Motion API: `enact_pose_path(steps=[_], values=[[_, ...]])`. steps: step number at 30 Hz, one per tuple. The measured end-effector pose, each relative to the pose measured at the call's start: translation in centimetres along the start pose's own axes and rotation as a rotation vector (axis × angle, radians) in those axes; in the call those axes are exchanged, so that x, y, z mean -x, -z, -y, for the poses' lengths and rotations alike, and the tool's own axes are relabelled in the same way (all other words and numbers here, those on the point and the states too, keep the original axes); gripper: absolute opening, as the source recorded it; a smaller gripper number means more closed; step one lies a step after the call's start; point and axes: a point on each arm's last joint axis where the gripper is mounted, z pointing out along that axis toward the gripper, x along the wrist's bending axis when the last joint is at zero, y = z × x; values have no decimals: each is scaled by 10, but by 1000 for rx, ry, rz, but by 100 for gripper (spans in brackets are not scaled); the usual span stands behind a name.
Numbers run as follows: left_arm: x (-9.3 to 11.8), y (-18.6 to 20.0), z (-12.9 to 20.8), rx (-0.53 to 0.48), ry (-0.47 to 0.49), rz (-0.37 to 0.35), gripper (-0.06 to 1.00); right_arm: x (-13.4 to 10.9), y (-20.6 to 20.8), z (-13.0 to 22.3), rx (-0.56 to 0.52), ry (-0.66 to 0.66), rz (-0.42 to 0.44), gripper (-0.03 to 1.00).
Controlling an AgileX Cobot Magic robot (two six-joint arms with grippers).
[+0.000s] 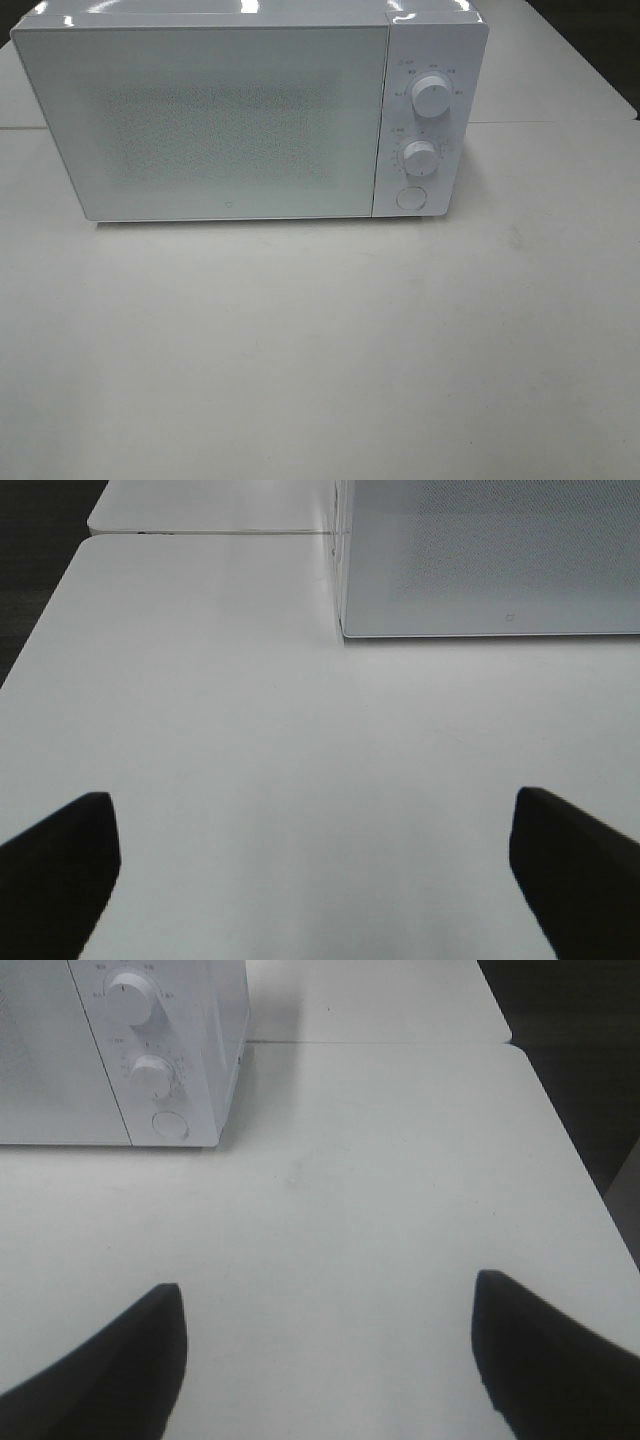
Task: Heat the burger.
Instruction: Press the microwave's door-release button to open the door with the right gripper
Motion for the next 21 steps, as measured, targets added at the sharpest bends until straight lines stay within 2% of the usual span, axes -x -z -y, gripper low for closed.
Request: enact_pose_path(steps=[10,21], values=[[0,0,0,0,0,0,98,-3,-34,-30,11,11,-9,76],[0,0,0,0,0,-1,98,-6,-88,-51,-65,17,-20,76]])
